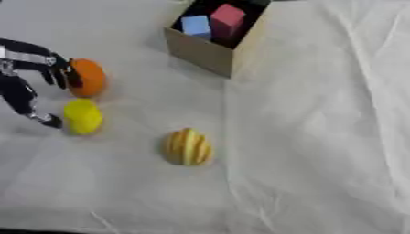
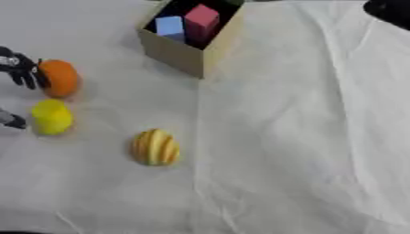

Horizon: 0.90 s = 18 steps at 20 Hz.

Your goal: Pick up objects on the table and place them in the box.

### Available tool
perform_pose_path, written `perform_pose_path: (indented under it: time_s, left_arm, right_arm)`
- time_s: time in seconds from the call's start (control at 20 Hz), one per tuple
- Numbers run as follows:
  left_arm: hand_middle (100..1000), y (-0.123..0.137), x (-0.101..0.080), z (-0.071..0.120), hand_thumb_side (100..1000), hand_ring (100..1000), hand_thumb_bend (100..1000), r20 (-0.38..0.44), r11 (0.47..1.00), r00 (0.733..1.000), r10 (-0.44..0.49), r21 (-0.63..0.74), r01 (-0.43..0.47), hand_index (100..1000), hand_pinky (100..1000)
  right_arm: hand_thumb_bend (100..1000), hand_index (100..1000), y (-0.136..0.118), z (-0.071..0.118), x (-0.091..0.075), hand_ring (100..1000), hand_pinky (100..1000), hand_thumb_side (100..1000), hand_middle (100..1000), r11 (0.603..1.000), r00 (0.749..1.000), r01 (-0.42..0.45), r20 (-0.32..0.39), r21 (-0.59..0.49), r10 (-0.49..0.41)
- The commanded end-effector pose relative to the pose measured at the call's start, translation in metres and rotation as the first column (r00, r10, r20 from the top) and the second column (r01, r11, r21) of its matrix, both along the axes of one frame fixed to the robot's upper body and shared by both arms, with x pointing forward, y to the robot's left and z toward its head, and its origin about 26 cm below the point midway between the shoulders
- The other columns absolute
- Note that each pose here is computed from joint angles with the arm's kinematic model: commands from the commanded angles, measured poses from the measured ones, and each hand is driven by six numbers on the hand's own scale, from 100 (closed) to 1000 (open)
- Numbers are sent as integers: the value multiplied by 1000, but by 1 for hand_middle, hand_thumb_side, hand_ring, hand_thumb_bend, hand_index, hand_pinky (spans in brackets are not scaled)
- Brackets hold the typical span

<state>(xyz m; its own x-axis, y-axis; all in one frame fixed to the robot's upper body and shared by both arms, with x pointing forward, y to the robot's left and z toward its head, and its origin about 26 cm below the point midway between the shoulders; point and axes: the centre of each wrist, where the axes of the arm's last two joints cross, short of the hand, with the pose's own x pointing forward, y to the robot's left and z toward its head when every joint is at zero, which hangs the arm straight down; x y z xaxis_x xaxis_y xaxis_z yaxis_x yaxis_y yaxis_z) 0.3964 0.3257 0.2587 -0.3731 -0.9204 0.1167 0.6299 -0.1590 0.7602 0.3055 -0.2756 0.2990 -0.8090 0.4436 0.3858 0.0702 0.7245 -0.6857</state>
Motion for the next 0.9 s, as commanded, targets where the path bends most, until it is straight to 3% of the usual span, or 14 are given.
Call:
perform_pose_path:
  time_s: [0.05, 0.55, 0.9]
  left_arm:
    - [744, 5, 3, 13, 101, 772, 499, 27, 1000, 1000, 9, 16, -10, 824, 805]
    - [748, 1, 11, 4, 188, 769, 584, -3, 1000, 1000, 4, -17, -4, 855, 801]
    - [735, -2, 15, -6, 200, 759, 610, -23, 1000, 1000, 5, -9, -5, 864, 788]
  right_arm:
    - [100, 799, -3, 10, -6, 696, 911, 545, 642, 1000, 1000, 1, 31, -10, -1]
    - [100, 794, -3, 10, -6, 695, 911, 547, 641, 1000, 999, 5, 36, 6, -6]
    - [100, 792, -3, 10, -6, 694, 911, 549, 640, 1000, 999, 3, 38, 17, -4]
